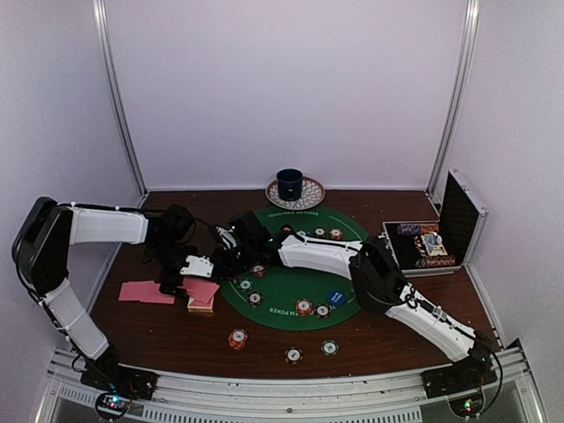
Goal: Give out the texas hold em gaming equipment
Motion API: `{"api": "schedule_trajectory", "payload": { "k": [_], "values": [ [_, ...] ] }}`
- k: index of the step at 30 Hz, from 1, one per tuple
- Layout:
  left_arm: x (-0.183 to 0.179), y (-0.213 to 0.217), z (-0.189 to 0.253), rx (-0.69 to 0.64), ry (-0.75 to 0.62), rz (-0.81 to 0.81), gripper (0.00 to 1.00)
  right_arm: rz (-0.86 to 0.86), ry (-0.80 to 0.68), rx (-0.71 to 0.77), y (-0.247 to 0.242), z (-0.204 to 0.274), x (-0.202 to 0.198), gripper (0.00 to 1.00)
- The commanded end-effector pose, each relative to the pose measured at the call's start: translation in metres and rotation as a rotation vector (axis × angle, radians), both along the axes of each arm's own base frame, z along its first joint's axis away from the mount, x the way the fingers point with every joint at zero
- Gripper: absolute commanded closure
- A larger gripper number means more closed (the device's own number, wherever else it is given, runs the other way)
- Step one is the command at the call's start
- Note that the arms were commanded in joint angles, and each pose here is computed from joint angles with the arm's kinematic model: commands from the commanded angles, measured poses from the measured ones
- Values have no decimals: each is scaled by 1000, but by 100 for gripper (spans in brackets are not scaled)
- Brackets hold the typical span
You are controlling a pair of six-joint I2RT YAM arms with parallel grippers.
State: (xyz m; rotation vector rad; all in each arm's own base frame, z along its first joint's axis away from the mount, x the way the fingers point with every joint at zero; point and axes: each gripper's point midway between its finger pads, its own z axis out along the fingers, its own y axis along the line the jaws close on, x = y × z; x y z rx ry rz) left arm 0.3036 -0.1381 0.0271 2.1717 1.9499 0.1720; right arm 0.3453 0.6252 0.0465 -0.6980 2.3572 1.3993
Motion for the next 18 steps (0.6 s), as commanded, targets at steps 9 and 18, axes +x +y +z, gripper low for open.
{"api": "schedule_trajectory", "payload": {
  "k": [9, 18],
  "values": [
    [12, -14, 7, -44, -27, 9, 2, 54, -10, 78, 16, 33, -20, 92],
    [0, -9, 1, -18, 23, 3, 2, 61, -2, 79, 19, 32, -25, 95]
  ]
}}
